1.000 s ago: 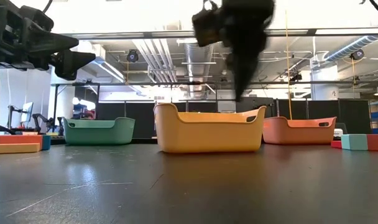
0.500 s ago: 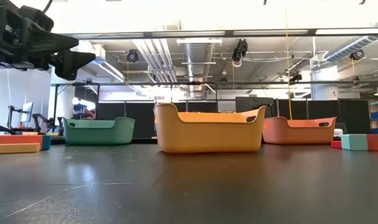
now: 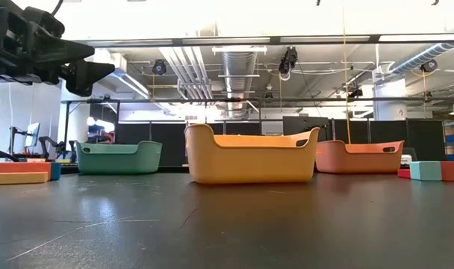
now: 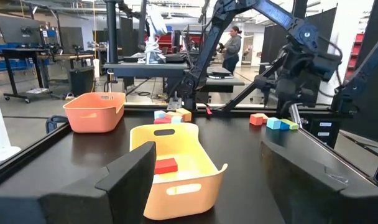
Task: Sort blocks by size
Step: Put the orange thin block into the yellow bin
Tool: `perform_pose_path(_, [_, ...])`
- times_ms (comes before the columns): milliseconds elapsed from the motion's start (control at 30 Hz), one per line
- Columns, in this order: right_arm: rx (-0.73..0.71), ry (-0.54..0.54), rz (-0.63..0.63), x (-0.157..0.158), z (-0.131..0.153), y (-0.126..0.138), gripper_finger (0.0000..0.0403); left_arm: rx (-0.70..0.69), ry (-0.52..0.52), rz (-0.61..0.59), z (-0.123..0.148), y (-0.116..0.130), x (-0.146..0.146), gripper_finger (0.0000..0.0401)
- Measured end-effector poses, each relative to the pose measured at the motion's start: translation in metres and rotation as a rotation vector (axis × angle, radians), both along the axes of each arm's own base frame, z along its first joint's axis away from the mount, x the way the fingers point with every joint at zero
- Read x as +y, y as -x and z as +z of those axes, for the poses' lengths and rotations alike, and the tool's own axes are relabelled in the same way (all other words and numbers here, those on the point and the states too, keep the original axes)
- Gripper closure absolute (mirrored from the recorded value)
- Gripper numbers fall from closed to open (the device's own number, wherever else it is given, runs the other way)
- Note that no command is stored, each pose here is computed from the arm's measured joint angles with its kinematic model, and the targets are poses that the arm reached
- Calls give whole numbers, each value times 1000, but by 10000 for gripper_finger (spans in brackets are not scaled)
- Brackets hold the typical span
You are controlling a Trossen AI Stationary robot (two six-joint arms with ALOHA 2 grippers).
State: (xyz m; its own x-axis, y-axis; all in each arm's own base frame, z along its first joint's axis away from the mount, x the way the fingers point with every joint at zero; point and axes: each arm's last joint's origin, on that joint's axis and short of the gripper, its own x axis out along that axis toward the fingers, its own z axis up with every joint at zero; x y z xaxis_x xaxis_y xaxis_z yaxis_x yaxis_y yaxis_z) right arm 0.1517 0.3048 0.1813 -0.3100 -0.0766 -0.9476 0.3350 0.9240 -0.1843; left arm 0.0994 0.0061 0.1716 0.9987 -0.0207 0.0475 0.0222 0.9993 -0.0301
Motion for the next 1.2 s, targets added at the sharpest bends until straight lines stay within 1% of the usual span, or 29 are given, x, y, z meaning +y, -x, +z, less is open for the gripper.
perform_pose_path(67, [24, 12, 17, -4, -2, 3, 131, 0, 0, 0, 0, 0, 0, 127])
perform_pose_path(267, [75, 6, 129, -15, -14, 9, 120, 0, 0, 0, 0, 0, 0, 127])
perform_pose_path(433, [94, -9, 197, -22, -25, 11, 126, 0, 0, 0, 0, 0, 0, 127])
perform_pose_path(600, [80, -44, 200, -23, -36, 10, 150, 0, 0, 0, 0, 0, 0, 127])
perform_pose_path(733, [78, -104, 194, -23, -45, 11, 174, 0, 0, 0, 0, 0, 0, 127])
perform_pose_path(967, [84, -113, 179, -24, -47, 12, 213, 0, 0, 0, 0, 0, 0, 127])
perform_pose_path(1200, [86, -113, 181, -24, -47, 12, 264, 0, 0, 0, 0, 0, 0, 127])
